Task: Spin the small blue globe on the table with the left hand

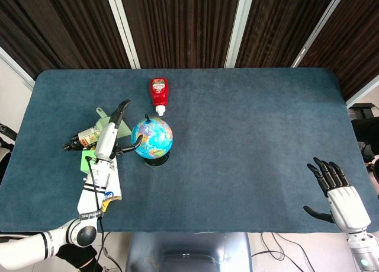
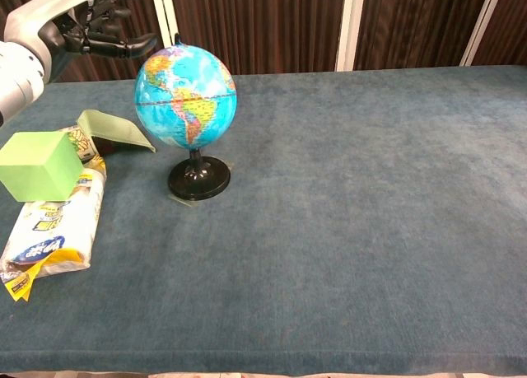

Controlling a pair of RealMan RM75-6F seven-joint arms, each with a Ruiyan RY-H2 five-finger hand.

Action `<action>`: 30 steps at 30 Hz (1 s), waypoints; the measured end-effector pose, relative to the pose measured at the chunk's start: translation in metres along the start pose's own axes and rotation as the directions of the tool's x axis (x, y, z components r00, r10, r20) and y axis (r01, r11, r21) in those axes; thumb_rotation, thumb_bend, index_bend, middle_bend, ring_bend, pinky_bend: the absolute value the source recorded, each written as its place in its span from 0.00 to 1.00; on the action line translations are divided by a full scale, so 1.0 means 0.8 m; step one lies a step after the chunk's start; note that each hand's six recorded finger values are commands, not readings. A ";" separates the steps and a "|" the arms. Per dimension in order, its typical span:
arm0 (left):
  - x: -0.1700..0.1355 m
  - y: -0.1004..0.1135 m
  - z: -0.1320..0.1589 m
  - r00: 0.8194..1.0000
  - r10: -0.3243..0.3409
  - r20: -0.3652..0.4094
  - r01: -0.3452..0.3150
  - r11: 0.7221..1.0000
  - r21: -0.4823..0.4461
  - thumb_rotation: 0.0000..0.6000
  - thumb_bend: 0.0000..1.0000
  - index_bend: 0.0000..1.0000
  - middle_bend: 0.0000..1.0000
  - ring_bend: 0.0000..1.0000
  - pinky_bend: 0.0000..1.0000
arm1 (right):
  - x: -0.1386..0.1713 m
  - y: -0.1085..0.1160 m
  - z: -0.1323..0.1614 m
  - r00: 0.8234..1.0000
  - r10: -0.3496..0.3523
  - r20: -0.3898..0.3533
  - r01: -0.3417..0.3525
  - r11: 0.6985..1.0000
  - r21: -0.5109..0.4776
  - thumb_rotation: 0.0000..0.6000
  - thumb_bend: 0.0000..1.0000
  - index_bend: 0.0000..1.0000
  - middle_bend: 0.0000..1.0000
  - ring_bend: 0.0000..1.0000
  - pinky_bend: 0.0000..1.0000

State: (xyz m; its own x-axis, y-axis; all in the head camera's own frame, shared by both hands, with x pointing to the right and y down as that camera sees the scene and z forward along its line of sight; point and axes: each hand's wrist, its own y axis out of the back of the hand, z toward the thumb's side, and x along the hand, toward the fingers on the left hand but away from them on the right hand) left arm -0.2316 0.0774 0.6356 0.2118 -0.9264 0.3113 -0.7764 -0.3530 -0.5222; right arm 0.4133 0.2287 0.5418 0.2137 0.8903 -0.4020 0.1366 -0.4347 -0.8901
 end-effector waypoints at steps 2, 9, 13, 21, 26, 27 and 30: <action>-0.002 -0.004 0.002 1.000 -0.007 0.002 0.007 1.000 0.003 0.99 0.34 0.00 0.00 0.00 0.00 | 0.000 0.001 -0.001 1.000 0.000 0.000 0.000 1.000 -0.002 1.00 0.03 0.00 0.00 0.00 0.00; -0.006 -0.030 0.008 1.000 -0.031 0.001 0.031 0.999 0.022 1.00 0.34 0.00 0.00 0.00 0.00 | 0.002 0.006 -0.005 1.000 -0.006 0.005 0.006 1.000 -0.013 1.00 0.03 0.00 0.00 0.00 0.00; -0.005 -0.035 0.009 0.999 -0.033 -0.003 0.033 0.999 0.025 1.00 0.34 0.00 0.00 0.00 0.00 | 0.001 0.006 -0.006 1.000 -0.003 0.005 0.003 1.000 -0.016 1.00 0.03 0.00 0.00 0.00 0.00; 0.000 -0.034 -0.001 0.999 -0.021 -0.028 0.023 0.999 0.048 0.99 0.34 0.00 0.00 0.00 0.00 | 0.002 0.009 -0.008 1.000 -0.008 0.009 0.008 1.000 -0.019 1.00 0.03 0.00 0.00 0.00 0.00; 0.006 -0.032 -0.009 0.999 -0.017 -0.047 0.019 0.998 0.053 0.99 0.34 0.00 0.00 0.00 0.00 | 0.003 0.010 -0.008 1.000 -0.011 0.009 0.011 1.000 -0.020 1.00 0.03 0.00 0.00 0.00 0.00; 0.007 -0.032 -0.010 0.999 -0.015 -0.050 0.018 0.999 0.051 0.99 0.34 0.00 0.00 0.00 0.00 | 0.003 0.010 -0.008 1.000 -0.011 0.010 0.011 1.000 -0.020 1.00 0.03 0.00 0.00 0.00 0.00; 0.010 -0.030 -0.011 0.999 -0.011 -0.051 0.013 0.999 0.052 0.99 0.34 0.00 0.00 0.00 0.00 | 0.003 0.010 -0.008 1.000 -0.011 0.011 0.012 1.000 -0.020 1.00 0.03 0.00 0.00 0.00 0.00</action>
State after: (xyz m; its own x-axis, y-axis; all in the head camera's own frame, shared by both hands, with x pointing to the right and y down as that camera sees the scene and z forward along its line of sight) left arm -0.2163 0.0798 0.6574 0.1898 -0.9147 0.3568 -0.7418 -0.3716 -0.5583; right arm 0.4210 0.2264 0.5351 0.2018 0.8966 -0.3941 0.1586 -0.4270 -0.8902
